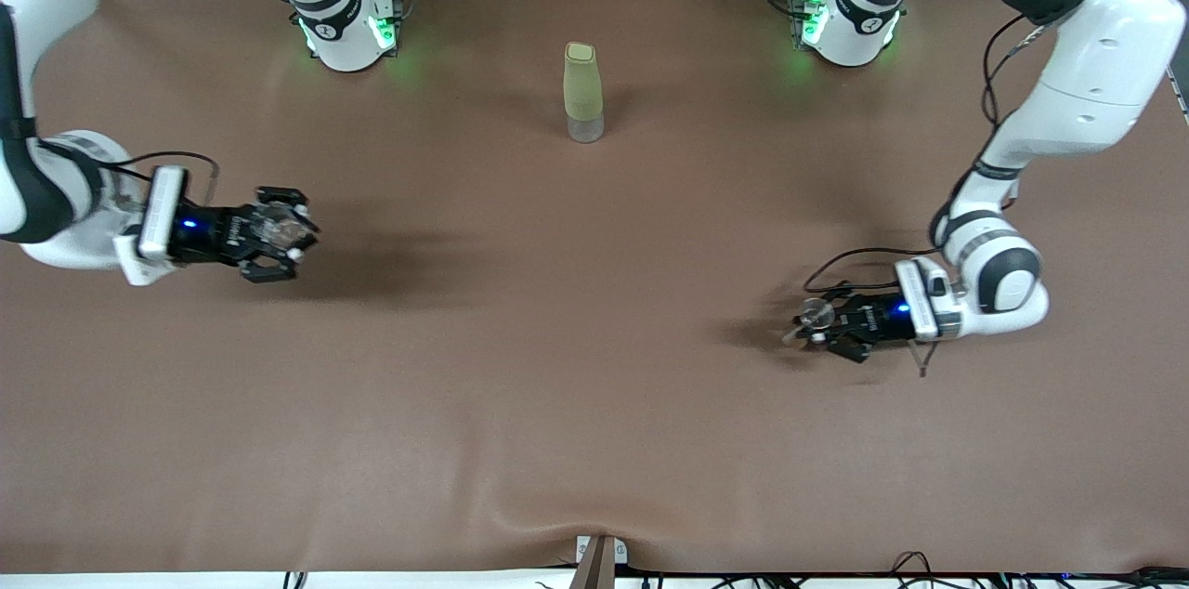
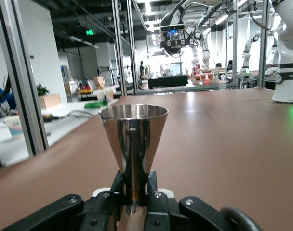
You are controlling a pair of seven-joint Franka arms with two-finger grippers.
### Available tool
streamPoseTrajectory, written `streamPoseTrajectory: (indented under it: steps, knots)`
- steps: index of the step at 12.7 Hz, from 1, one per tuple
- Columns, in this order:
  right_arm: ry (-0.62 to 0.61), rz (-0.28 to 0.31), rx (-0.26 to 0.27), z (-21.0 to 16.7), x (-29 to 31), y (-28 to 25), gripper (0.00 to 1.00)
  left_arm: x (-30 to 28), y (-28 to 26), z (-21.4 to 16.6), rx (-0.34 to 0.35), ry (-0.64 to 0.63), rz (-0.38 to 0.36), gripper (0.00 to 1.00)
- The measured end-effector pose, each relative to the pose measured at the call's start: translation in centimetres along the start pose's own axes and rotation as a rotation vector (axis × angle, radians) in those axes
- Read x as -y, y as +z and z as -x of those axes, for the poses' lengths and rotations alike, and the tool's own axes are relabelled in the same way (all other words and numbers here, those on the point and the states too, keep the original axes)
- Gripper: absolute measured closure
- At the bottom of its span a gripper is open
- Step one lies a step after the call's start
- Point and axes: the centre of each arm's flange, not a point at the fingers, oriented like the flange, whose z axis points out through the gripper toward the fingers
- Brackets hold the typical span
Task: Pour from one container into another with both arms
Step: 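Move the beaker and jigger apart back toward their table spots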
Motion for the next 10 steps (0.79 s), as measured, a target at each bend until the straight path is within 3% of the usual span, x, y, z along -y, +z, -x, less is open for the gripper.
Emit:
streamPoseTrajectory:
  steps: [2, 4, 10]
  knots:
    - [0.015, 0.011, 0.002, 1.2, 1.9, -4.7, 0.86, -0.8, -4.0, 0.4, -0.017, -0.043, 0.017, 0.79]
    - [0.002, 0.031, -0.012, 3.7, 3.2, -7.0, 0.86, -1.8, -8.1, 1.3, 0.011, -0.081, 0.023, 0.79]
    - [-0.026, 0.023, -0.043, 15.4, 5.1, -5.7, 0.86, -4.8, -17.2, 4.0, 0.089, -0.199, -0.012, 0.79]
